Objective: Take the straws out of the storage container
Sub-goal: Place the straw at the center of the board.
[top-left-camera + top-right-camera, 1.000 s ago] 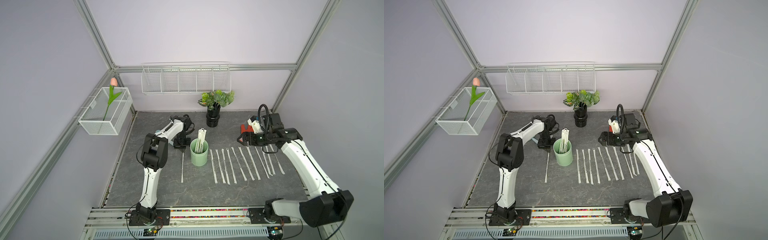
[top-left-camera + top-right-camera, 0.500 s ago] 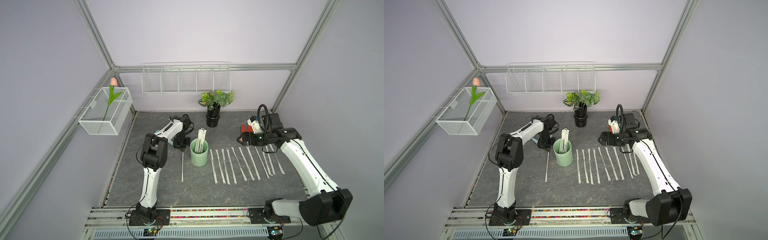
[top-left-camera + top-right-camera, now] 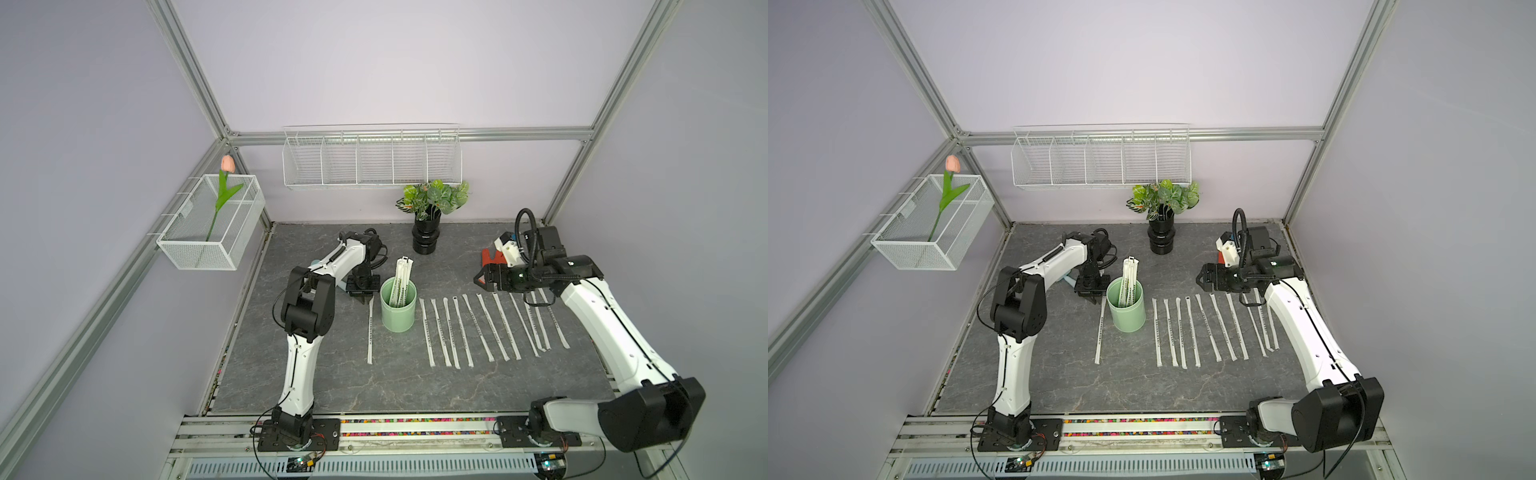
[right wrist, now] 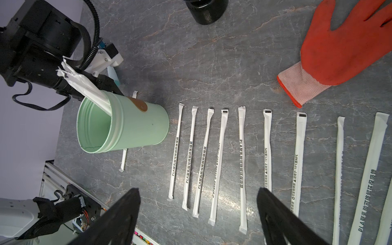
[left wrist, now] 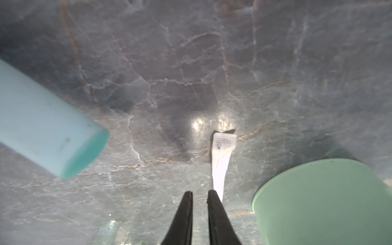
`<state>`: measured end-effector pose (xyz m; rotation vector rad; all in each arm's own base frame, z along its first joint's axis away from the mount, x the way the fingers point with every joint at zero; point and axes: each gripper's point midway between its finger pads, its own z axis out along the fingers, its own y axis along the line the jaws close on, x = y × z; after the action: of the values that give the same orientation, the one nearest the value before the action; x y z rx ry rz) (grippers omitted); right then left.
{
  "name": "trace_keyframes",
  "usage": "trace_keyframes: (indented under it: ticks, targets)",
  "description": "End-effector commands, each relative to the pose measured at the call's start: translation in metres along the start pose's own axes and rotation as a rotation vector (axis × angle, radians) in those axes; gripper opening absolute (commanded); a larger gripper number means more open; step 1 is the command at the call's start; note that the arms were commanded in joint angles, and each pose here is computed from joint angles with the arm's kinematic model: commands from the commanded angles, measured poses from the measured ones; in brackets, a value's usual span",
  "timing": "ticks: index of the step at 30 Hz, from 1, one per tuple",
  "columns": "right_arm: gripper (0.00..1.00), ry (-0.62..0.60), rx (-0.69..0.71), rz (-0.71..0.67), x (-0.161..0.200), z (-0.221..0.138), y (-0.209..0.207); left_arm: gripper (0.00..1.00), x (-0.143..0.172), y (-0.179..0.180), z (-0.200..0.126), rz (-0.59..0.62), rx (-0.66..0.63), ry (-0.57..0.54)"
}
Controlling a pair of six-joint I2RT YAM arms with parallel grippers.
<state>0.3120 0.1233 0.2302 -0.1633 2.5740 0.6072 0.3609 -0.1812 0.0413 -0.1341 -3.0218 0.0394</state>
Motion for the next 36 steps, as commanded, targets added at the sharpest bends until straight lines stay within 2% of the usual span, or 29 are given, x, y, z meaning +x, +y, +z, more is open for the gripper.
trace_keyframes:
  ticks: [1,6,10,12,15,17,23,36]
  targets:
    - [0.89,0.016,0.005,-0.011,0.003,0.005,-0.001,0.18,-0.002,0.007,-0.029,-0.025,-0.012,-0.064]
    - [0.89,-0.007,-0.005,-0.005,-0.001,0.003,0.002,0.2,-0.009,0.009,-0.107,-0.047,0.003,-0.255]
    - [0.89,-0.028,-0.019,-0.006,-0.005,-0.001,0.005,0.23,-0.007,0.005,-0.175,-0.039,0.073,-0.442]
    - [0.89,-0.033,-0.025,-0.003,-0.006,-0.002,0.007,0.24,-0.002,-0.005,-0.205,0.005,0.161,-0.534]
    - [0.89,-0.035,-0.029,-0.001,-0.007,-0.003,0.008,0.24,0.01,-0.032,-0.23,0.107,0.336,-0.624]
    - [0.89,-0.034,-0.03,0.001,-0.006,-0.004,0.008,0.25,0.017,-0.046,-0.234,0.15,0.408,-0.655]
    - [0.89,-0.029,-0.026,0.008,-0.004,-0.004,0.008,0.26,0.042,-0.079,-0.209,0.276,0.366,-0.629]
    - [0.89,-0.017,-0.018,0.016,0.001,-0.003,0.005,0.26,0.039,-0.092,-0.167,0.25,0.365,-0.545]
